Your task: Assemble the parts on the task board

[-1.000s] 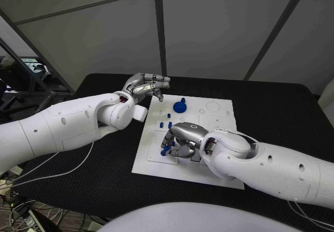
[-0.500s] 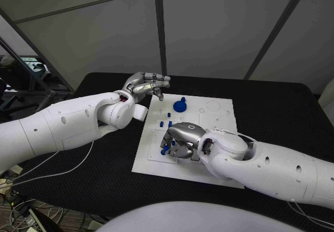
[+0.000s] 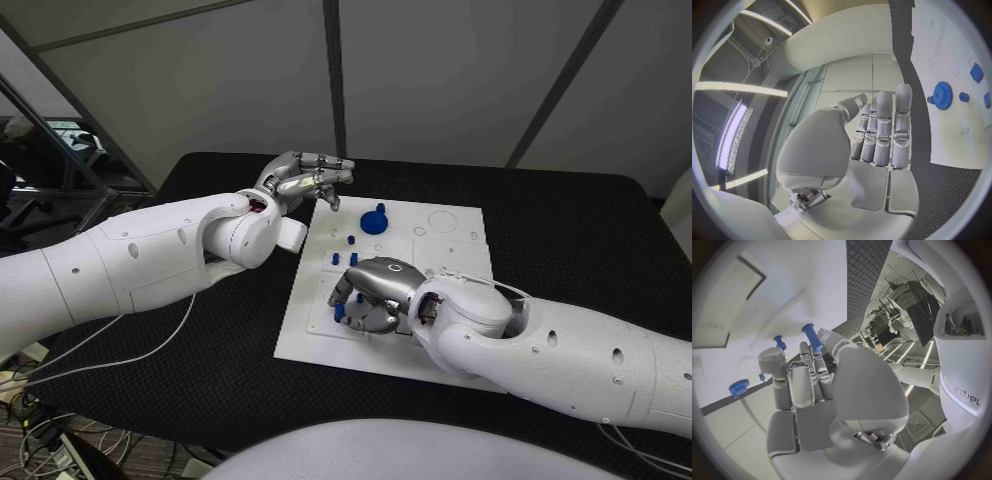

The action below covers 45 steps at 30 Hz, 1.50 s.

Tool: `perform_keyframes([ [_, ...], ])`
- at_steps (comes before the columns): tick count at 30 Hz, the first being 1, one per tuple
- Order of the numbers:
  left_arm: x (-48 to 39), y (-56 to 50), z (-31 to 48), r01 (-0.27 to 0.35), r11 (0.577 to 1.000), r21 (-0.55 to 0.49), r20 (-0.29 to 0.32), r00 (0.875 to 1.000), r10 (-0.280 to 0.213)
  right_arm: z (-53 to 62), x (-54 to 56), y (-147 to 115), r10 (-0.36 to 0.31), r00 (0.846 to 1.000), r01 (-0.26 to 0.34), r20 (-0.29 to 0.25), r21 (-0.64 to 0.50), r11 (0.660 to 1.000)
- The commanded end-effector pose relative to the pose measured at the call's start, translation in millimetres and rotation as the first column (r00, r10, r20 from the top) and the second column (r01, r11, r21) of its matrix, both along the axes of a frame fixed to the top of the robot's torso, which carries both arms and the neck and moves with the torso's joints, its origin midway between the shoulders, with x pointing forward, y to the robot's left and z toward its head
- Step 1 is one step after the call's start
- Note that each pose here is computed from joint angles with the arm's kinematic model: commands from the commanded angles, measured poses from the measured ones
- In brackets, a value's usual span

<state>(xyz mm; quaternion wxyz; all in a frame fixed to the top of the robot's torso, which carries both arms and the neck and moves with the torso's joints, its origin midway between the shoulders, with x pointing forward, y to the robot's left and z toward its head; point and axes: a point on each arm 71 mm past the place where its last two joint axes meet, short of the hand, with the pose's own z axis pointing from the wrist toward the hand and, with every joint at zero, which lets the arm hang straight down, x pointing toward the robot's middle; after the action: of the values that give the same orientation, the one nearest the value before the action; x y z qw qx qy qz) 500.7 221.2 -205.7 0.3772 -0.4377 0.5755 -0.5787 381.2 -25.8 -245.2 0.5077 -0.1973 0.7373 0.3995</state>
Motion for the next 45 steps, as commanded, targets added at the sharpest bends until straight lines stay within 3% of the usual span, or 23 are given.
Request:
perform_keyframes([
  [1, 0.1, -1.7, 1.1, 0.013, 1.000, -0.007, 0.000, 1.000, -0.013, 5.7, -0.5, 0.2, -0.003, 0.999, 0.001, 0.036, 0.055, 0.998],
  [13, 0.7, -2.4, 0.4, 0.014, 1.000, -0.007, -0.002, 1.000, -0.014, 18.8, -7.8, -16.7, -0.022, 0.999, 0.014, 0.042, 0.182, 0.983],
  [16, 0.9, -2.4, 0.0, 0.014, 1.000, -0.006, -0.003, 1.000, -0.014, 22.5, -8.4, -34.1, -0.055, 0.998, 0.054, -0.003, 0.213, 0.976],
  [18, 0.9, -2.0, -0.2, 0.013, 1.000, -0.006, -0.004, 1.000, -0.013, 26.1, -4.8, -52.0, -0.105, 0.993, 0.116, -0.059, 0.234, 0.965],
  [22, 0.8, -0.6, -0.2, 0.009, 1.000, -0.004, -0.003, 1.000, -0.009, 31.1, 4.8, -92.8, -0.235, 0.959, 0.267, -0.157, 0.228, 0.936],
  [25, 0.8, 0.5, -0.3, 0.007, 1.000, -0.003, -0.003, 1.000, -0.007, 30.8, 7.1, -120.4, -0.324, 0.922, 0.364, -0.211, 0.190, 0.912],
  [27, 0.7, 1.2, -0.6, 0.004, 1.000, -0.001, -0.004, 1.000, -0.004, 30.1, 7.1, -139.9, -0.390, 0.889, 0.432, -0.242, 0.154, 0.889],
  [30, 0.4, 1.6, -1.0, 0.004, 1.000, 0.000, -0.005, 1.000, -0.004, 29.8, 5.4, -162.3, -0.464, 0.848, 0.503, -0.257, 0.107, 0.858],
  [33, -0.1, 1.9, -1.1, 0.004, 1.000, 0.001, -0.005, 1.000, -0.004, 30.5, 2.6, -178.6, -0.519, 0.817, 0.550, -0.250, 0.071, 0.832],
  [41, -1.5, 2.6, -1.1, 0.004, 1.000, 0.001, -0.005, 1.000, -0.004, 30.9, -4.8, -202.0, -0.611, 0.779, 0.614, -0.144, -0.029, 0.789],
  [45, -2.0, 2.9, -1.2, 0.005, 1.000, 0.001, -0.006, 1.000, -0.005, 27.1, -8.3, -203.1, -0.629, 0.771, 0.626, -0.102, -0.068, 0.777],
])
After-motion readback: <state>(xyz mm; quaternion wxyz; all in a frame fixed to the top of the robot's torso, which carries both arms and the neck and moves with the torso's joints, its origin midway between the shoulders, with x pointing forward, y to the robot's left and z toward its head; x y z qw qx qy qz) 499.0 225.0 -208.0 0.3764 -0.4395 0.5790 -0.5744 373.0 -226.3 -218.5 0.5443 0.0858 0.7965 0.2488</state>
